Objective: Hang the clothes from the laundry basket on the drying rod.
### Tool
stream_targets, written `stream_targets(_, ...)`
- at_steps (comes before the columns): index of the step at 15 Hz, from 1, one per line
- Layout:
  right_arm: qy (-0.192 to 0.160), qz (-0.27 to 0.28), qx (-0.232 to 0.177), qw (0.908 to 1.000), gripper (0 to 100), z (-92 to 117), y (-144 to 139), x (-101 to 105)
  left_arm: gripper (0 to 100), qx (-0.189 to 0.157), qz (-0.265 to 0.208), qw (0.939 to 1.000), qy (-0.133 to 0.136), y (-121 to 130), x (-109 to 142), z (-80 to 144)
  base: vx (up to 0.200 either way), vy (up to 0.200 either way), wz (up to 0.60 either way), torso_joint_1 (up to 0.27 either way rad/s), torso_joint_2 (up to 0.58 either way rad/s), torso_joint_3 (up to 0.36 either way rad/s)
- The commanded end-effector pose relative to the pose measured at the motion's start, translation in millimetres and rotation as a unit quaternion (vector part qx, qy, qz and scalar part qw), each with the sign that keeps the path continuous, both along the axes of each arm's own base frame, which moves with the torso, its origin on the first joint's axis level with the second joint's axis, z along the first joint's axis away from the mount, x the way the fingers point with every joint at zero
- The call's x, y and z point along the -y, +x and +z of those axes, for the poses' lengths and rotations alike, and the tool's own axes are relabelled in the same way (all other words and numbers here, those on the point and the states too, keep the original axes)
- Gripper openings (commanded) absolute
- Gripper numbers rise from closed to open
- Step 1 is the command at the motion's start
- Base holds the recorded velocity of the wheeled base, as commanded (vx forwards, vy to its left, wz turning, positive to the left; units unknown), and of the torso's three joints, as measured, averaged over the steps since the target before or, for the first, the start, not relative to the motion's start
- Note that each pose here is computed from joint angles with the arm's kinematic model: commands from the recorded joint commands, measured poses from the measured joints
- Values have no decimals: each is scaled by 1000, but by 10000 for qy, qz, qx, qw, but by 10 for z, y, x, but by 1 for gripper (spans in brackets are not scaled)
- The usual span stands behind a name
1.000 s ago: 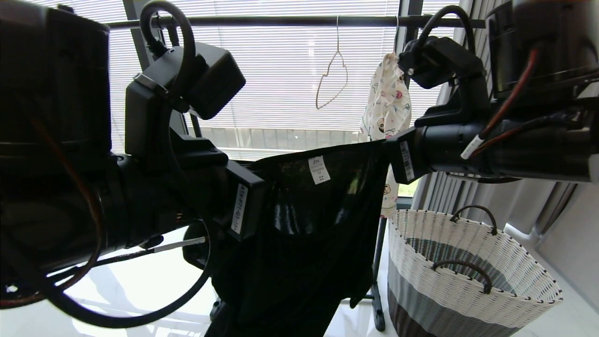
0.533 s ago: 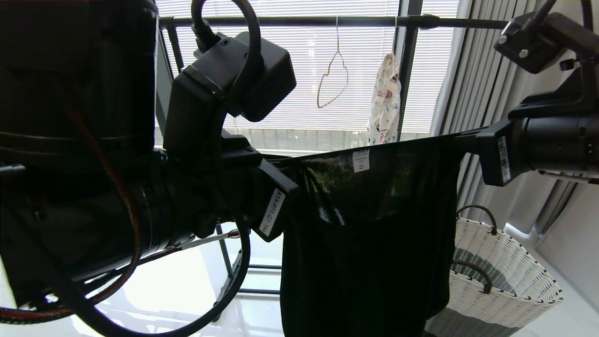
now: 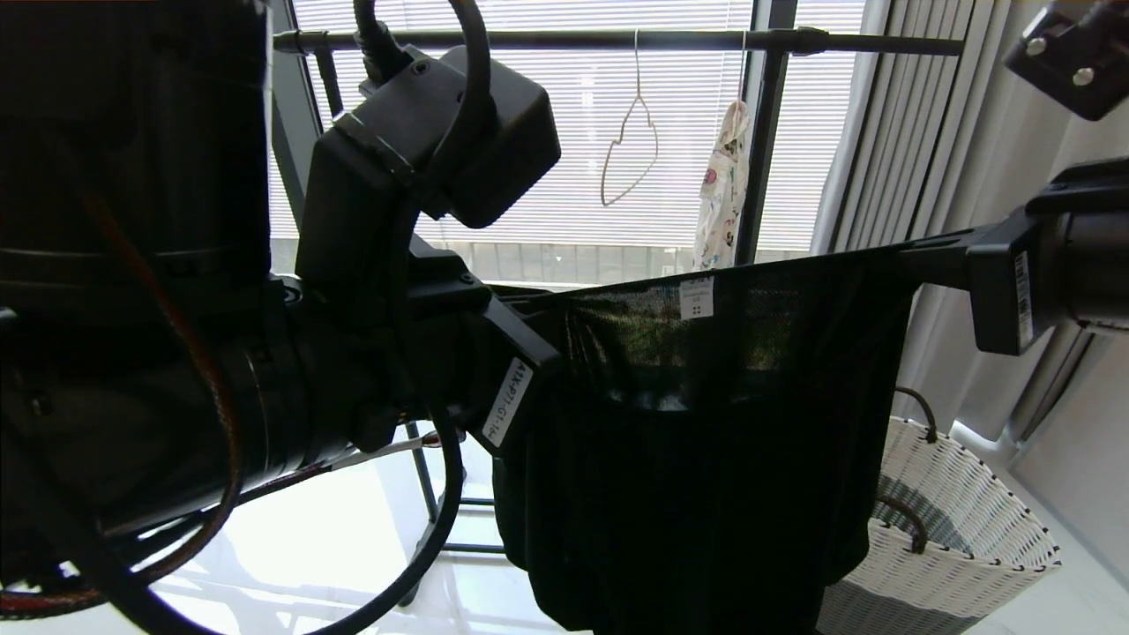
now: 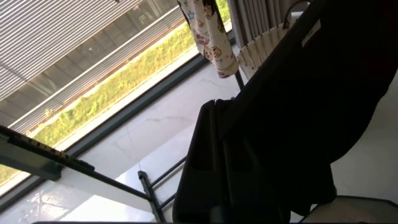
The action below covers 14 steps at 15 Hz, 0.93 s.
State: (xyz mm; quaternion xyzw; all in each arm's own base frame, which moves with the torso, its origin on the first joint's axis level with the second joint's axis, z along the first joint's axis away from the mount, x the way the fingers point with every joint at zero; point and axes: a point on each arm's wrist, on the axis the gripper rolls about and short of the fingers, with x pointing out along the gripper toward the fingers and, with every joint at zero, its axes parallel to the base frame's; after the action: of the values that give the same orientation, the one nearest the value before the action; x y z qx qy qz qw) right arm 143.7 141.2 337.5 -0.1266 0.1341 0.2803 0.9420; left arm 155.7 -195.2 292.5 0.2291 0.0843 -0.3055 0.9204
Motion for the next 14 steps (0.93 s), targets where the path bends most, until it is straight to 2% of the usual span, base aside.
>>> stream_targets(1,-18,213,-130,9997,0,17,-237,230,0,13,-57,9999,93,9,21,-31,0,0,0,0,0,0)
stream_targets(2,0,508,-260,9984,0,6,-395,368,0,84,-162,9998,45,47,78,-18,0,0,0,0,0,0)
stream_targets(3,-15,856,-403,9955,0,-15,-537,457,0,216,-343,9989,-214,96,150,42,0,0,0,0,0,0)
stream_targets(5,-149,1356,-549,9891,0,-59,-707,480,0,346,-757,9953,-495,156,260,137,0,0,0,0,0,0)
stream_targets(8,-309,1894,-647,9793,0,-116,-777,337,0,515,-944,9934,-406,207,325,186,0,0,0,0,0,0)
stream_targets(12,-409,1794,-701,9804,0,-160,-745,291,0,442,-927,9941,-341,136,236,216,0,0,0,0,0,0)
stream_targets(14,-289,1418,-578,9878,0,-133,-647,285,0,62,-987,9948,-232,-49,82,247,0,0,0,0,0,0)
